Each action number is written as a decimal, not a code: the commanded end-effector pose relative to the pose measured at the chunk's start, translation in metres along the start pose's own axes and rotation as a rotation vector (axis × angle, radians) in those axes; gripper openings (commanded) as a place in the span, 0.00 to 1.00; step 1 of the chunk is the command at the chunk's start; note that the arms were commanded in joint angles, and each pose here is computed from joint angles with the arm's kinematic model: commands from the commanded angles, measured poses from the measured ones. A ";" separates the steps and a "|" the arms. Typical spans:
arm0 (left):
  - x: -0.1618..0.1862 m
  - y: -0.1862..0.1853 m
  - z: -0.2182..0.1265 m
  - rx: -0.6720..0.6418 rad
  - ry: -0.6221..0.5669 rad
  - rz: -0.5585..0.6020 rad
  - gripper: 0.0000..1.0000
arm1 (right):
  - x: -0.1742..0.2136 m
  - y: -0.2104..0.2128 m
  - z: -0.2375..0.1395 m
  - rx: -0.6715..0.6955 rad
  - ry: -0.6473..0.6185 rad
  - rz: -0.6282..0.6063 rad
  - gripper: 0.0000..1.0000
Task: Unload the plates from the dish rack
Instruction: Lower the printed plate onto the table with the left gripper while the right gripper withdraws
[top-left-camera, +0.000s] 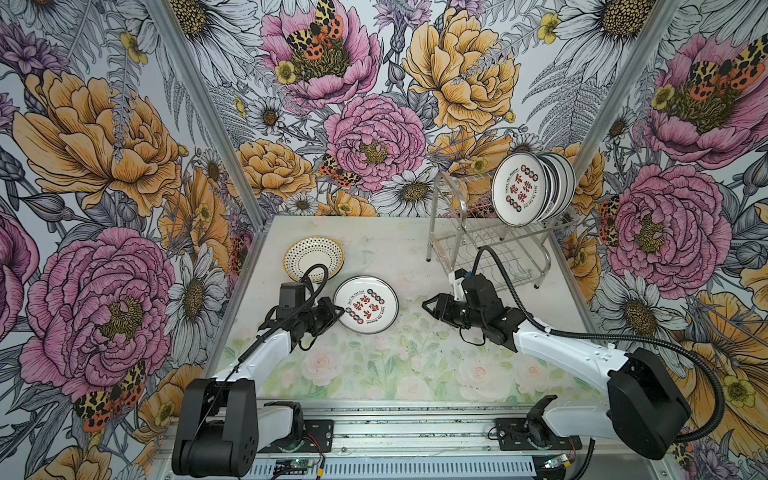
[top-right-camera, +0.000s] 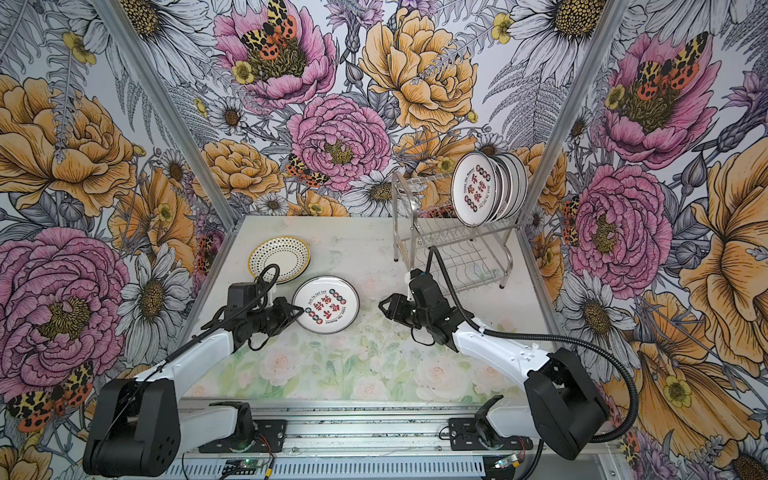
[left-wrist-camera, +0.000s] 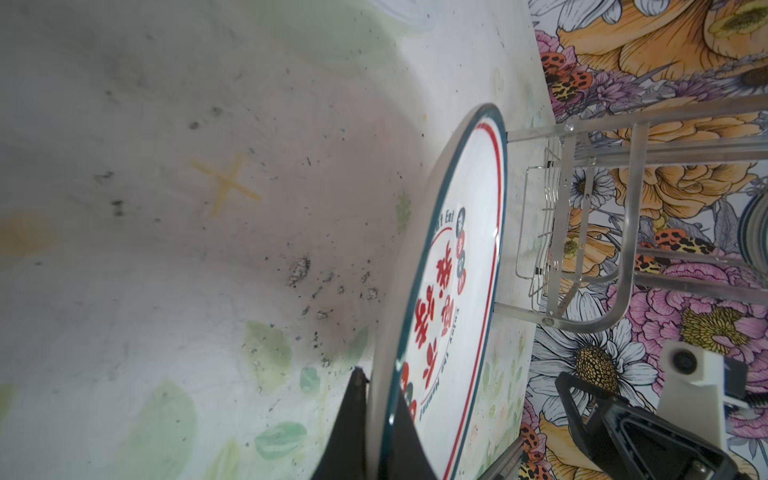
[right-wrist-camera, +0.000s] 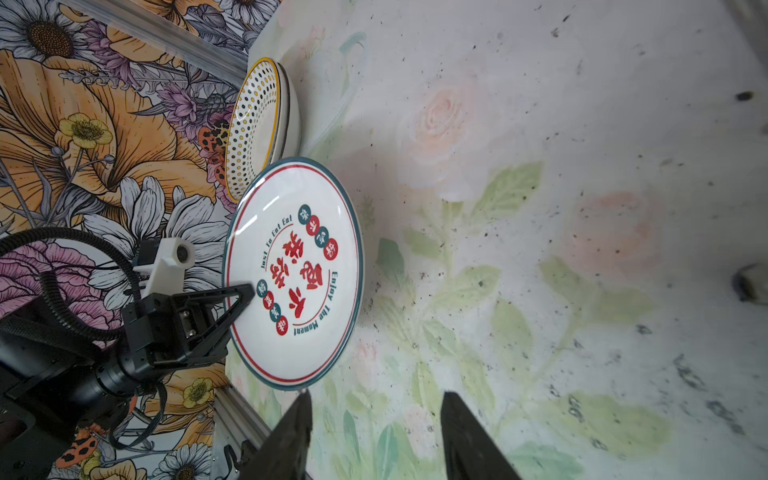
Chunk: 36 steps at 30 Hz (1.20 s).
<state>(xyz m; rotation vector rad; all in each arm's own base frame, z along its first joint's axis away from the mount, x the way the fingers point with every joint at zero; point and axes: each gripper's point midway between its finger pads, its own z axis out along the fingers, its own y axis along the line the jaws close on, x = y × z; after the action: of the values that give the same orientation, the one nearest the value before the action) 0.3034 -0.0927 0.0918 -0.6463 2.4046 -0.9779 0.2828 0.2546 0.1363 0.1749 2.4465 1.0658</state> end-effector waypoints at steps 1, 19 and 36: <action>-0.011 0.012 -0.012 -0.028 -0.060 0.009 0.00 | -0.003 0.013 -0.003 -0.012 -0.003 -0.073 0.53; -0.021 0.076 -0.024 -0.230 -0.152 -0.116 0.00 | -0.016 0.049 0.005 -0.058 0.003 -0.196 0.55; -0.020 0.099 -0.015 -0.316 -0.109 -0.177 0.05 | -0.017 0.056 -0.004 -0.077 -0.017 -0.210 0.55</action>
<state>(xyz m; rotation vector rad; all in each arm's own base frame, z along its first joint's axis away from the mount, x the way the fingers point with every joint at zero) 0.2995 -0.0273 0.0552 -0.9259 2.3944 -0.7467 0.2946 0.2819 0.1685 -0.0547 2.3877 1.0408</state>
